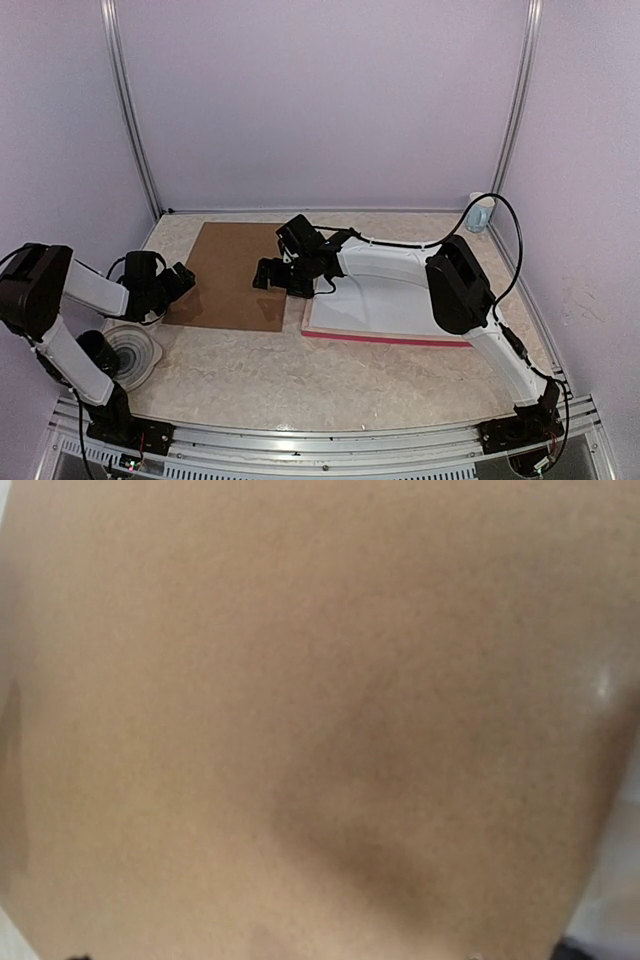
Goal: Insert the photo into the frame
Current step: Pick up the backboard from the center of the board.
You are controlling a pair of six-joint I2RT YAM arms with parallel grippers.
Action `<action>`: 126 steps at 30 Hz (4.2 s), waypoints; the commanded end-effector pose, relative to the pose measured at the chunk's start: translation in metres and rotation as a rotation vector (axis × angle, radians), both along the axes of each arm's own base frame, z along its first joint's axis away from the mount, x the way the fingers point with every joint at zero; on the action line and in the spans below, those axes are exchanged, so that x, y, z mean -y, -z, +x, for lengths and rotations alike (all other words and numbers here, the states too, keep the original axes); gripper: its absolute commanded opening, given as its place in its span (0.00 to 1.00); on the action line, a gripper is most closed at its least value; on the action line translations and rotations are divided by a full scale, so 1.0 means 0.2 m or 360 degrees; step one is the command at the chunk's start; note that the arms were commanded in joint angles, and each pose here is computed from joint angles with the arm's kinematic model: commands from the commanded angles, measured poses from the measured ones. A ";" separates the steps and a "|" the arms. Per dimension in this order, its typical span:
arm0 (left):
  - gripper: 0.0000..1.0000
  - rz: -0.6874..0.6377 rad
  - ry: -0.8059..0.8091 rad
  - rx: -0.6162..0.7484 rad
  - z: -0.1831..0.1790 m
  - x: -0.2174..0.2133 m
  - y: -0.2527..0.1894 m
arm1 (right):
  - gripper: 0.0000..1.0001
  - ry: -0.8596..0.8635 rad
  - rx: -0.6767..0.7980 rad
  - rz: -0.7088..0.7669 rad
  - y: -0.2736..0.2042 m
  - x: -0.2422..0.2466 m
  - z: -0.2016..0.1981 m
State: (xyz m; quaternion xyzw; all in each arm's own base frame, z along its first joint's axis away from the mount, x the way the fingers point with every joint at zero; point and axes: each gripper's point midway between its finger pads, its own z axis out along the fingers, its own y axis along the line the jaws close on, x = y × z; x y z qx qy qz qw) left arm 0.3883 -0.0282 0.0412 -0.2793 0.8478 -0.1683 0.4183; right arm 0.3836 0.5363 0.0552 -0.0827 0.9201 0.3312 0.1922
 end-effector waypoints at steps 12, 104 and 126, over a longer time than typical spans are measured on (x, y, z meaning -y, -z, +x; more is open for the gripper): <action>0.99 -0.0057 0.0184 -0.0099 -0.15 0.13 0.08 | 0.98 -0.0006 -0.0083 0.0364 -0.14 0.01 -0.03; 0.99 -0.0123 0.0365 -0.0132 -0.43 0.44 0.14 | 0.76 -0.0224 -0.0150 0.0699 -0.43 0.30 -0.43; 0.99 -0.0141 0.0369 -0.0134 -0.45 0.44 0.14 | 0.58 -0.0305 -0.0304 0.0928 -0.42 0.20 -0.49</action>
